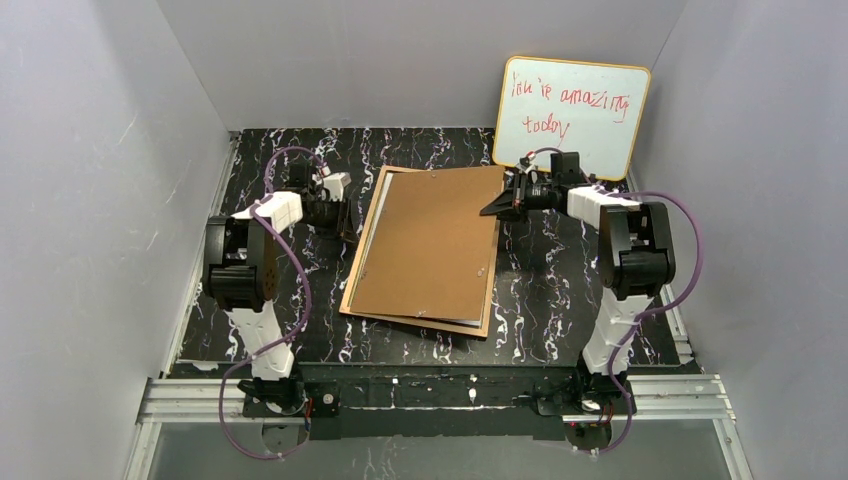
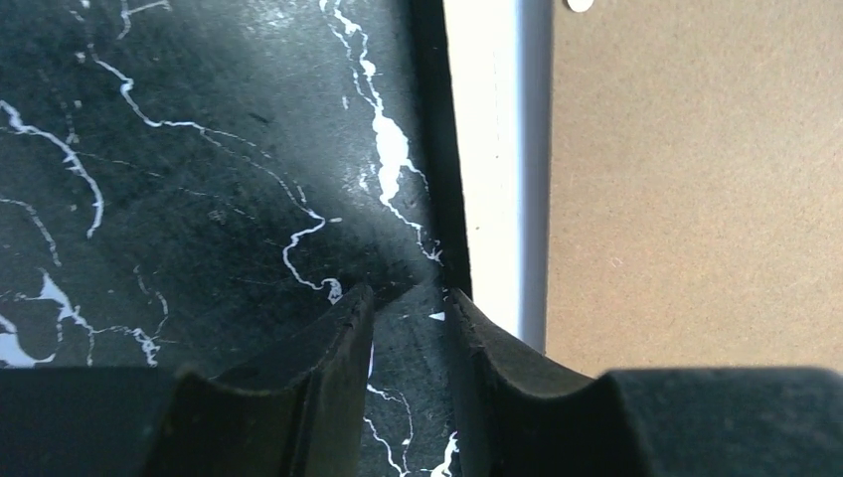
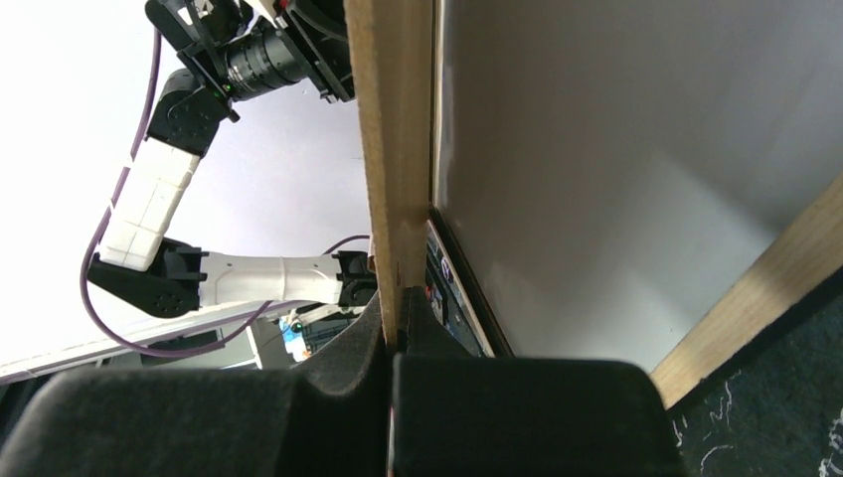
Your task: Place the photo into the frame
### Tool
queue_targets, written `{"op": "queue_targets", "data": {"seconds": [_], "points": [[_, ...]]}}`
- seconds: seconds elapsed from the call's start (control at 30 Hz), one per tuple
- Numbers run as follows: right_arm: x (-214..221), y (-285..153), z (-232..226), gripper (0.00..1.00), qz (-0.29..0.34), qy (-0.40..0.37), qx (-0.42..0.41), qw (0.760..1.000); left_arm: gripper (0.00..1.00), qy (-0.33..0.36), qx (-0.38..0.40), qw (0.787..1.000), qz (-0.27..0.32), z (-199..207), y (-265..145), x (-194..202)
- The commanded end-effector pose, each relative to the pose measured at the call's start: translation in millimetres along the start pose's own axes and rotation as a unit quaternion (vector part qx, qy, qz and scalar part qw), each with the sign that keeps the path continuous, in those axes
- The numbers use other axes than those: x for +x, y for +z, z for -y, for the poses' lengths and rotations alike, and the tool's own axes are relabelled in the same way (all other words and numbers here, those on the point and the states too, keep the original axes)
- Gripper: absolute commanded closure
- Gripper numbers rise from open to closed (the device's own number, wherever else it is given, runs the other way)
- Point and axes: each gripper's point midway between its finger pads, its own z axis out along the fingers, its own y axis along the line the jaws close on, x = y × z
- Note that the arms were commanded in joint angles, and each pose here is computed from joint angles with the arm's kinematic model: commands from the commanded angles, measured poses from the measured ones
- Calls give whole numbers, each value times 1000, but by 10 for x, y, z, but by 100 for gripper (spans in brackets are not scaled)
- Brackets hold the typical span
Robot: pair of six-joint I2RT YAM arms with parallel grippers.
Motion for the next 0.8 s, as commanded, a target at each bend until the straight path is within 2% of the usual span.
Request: {"op": "queue_targets", "data": {"seconds": [0.0, 0.77], "points": [[-99, 5, -263, 99, -20, -40, -44, 998, 70, 8, 8, 1000, -20, 57, 37, 102], [-279, 129, -40, 99, -29, -27, -44, 998, 78, 43, -12, 997, -57, 21, 162, 143]]}}
